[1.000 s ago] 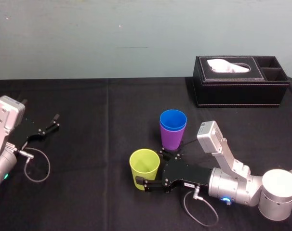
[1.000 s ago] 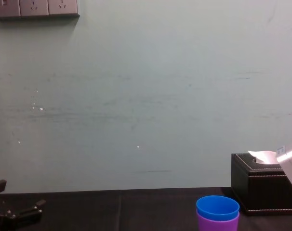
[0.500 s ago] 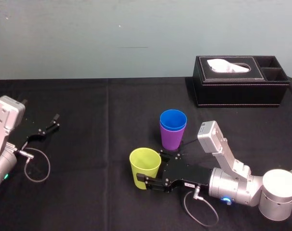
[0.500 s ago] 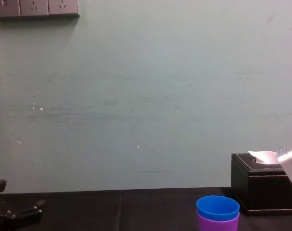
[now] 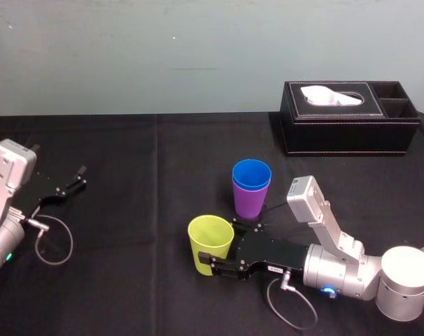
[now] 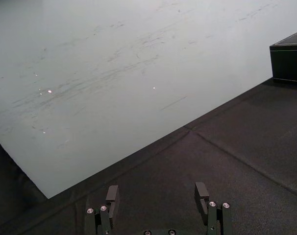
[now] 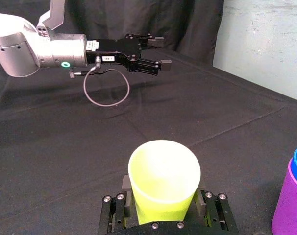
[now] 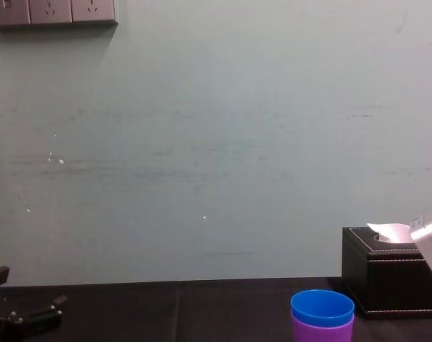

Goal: Stack the three plastic cups sequentially using one hand.

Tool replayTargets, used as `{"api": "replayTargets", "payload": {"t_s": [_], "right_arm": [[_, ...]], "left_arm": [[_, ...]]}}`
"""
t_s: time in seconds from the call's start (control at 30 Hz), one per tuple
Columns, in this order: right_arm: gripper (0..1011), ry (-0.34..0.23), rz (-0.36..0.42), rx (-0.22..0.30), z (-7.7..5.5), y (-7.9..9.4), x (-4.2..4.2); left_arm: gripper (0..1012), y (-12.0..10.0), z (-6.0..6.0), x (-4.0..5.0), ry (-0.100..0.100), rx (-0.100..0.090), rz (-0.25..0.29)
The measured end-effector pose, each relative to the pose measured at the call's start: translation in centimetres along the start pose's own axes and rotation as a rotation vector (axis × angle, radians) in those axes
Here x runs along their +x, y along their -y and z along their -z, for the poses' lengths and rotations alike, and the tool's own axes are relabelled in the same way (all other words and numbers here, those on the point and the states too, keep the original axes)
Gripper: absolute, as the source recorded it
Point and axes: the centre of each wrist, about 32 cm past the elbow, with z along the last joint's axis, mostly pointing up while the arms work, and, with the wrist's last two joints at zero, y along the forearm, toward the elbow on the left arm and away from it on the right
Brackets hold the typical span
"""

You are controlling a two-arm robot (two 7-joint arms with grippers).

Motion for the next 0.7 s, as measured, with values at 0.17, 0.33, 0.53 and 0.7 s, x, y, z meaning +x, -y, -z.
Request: {"api": "replayTargets", "payload": {"t_s": [0.17,0.33,0.53,0.7], "right_arm": [[734,0.002,0.001,0.001,0.0,0.0,-0.08],[734,0.025,0.022,0.009,-0.7,0.5,-0.58],[734,0.038,0.054,0.035,-2.6,1.8,-0.92],[734,0.045,0.073,0.046,-3.9,2.5,-1.1]], "left_arm": [[1010,0.0,0.0,0.0,0.0,0.0,0.0],[1010,0.0,0.0,0.0,0.0,0.0,0.0],[1010,0.0,0.0,0.0,0.0,0.0,0.0],[1010,0.0,0.0,0.0,0.0,0.0,0.0]]}}
